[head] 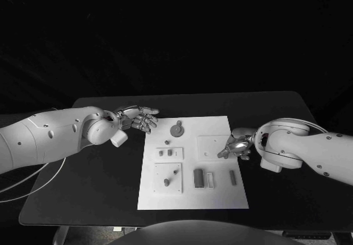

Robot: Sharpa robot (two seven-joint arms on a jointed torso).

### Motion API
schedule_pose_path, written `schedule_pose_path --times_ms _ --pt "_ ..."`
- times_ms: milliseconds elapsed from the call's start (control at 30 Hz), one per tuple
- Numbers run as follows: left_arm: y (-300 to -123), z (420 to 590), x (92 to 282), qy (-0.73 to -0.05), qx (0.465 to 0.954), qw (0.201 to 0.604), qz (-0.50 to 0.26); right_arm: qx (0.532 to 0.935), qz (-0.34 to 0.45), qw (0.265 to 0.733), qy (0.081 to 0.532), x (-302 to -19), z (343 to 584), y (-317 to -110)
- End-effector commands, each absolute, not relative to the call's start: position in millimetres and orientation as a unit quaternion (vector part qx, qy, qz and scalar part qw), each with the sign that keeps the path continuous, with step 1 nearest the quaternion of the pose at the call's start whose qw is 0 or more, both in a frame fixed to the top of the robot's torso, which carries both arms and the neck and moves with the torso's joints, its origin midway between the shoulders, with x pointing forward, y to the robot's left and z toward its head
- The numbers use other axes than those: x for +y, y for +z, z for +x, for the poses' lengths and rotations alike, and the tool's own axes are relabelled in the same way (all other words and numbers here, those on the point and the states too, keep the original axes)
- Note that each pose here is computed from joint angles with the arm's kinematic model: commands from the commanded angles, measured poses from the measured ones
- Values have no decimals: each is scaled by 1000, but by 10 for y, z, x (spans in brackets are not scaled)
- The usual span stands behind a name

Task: Assemble the parts on the task board

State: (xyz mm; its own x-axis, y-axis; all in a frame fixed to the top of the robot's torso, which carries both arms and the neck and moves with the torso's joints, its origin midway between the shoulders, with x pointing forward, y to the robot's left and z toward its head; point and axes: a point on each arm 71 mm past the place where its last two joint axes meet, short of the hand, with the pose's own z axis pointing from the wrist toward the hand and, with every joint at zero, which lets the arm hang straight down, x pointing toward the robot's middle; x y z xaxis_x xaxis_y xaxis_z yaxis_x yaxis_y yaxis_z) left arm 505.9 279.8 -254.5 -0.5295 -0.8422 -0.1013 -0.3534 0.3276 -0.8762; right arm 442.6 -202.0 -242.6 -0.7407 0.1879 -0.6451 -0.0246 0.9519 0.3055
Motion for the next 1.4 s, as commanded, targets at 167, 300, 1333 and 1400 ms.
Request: schedule_pose_path --times_ms 167,300,1333,1400 --pt "-2526 5051 2790 -432 762 289 -385 931 9 350 105 -2224 4273 -2510" --pt "-2527 5052 2793 -432 763 289 -384 930 0 359 83 -2335 4270 -2563" --pt "-2530 5038 2808 -431 765 285 -384 945 -49 317 57 -2149 4061 -3065" --pt "-2530 5038 2809 -431 765 285 -384 948 -55 308 53 -2148 4055 -3088"
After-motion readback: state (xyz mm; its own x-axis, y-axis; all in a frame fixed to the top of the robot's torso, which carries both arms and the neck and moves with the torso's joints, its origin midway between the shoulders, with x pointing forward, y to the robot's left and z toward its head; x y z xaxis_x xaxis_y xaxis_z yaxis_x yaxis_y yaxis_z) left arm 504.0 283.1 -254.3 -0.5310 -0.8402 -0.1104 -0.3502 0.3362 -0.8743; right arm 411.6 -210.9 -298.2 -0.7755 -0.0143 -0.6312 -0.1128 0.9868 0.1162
